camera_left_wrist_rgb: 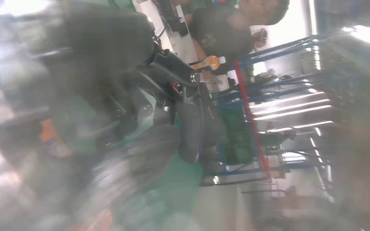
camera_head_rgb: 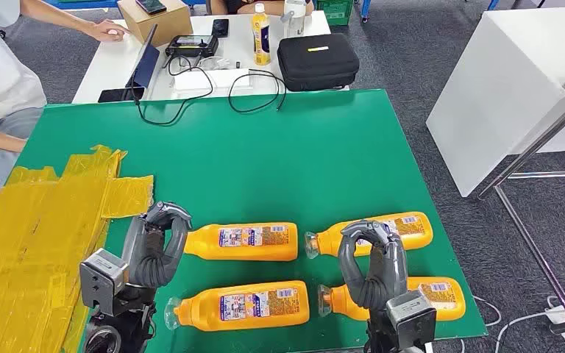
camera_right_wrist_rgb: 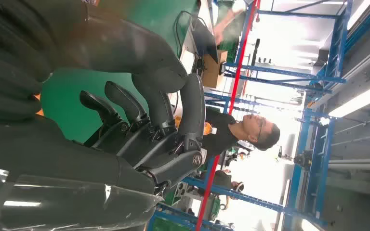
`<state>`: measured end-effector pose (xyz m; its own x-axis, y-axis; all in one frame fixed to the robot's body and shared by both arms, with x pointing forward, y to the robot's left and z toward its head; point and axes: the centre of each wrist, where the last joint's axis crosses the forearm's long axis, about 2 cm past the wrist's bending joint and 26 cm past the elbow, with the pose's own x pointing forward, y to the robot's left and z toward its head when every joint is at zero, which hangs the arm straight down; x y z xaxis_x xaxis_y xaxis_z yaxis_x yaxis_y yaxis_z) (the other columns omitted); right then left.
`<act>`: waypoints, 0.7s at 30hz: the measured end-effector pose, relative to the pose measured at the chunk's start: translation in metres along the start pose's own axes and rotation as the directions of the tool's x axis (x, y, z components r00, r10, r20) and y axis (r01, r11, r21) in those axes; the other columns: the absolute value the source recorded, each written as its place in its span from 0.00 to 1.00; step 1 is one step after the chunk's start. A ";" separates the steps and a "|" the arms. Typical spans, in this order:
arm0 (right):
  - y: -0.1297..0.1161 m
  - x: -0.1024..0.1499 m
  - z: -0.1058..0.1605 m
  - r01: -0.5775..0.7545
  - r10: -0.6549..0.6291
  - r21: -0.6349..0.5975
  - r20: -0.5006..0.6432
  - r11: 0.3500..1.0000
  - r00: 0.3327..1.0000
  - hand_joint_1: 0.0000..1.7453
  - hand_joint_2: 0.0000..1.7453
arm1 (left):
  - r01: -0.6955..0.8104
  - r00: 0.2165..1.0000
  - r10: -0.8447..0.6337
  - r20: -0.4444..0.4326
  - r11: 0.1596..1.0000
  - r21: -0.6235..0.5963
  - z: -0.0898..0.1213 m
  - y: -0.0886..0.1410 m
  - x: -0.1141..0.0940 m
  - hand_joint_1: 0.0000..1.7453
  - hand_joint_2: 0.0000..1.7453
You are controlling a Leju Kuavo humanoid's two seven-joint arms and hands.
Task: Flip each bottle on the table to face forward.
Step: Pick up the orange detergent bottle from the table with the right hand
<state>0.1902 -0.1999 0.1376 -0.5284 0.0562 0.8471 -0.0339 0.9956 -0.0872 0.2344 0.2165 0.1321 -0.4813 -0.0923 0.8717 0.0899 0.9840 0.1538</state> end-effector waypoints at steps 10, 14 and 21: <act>0.003 0.001 -0.002 0.007 -0.007 0.007 0.007 1.000 1.000 0.12 1.00 | 0.001 1.000 -0.001 0.006 1.000 0.001 -0.002 0.000 0.001 0.18 1.00; 0.003 0.001 -0.003 -0.008 0.008 0.005 0.002 1.000 1.000 0.00 1.00 | 0.003 1.000 -0.003 0.000 1.000 0.001 -0.003 0.000 0.001 0.00 1.00; 0.001 -0.005 -0.011 -0.276 0.280 0.061 -0.063 0.959 0.958 0.00 1.00 | 0.005 1.000 -0.005 -0.023 1.000 -0.001 -0.007 0.001 0.002 0.00 1.00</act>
<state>0.2020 -0.1988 0.1392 -0.4623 0.3375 0.8200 0.0619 0.9348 -0.3498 0.2394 0.2159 0.1366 -0.4619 -0.1003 0.8812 0.0884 0.9834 0.1583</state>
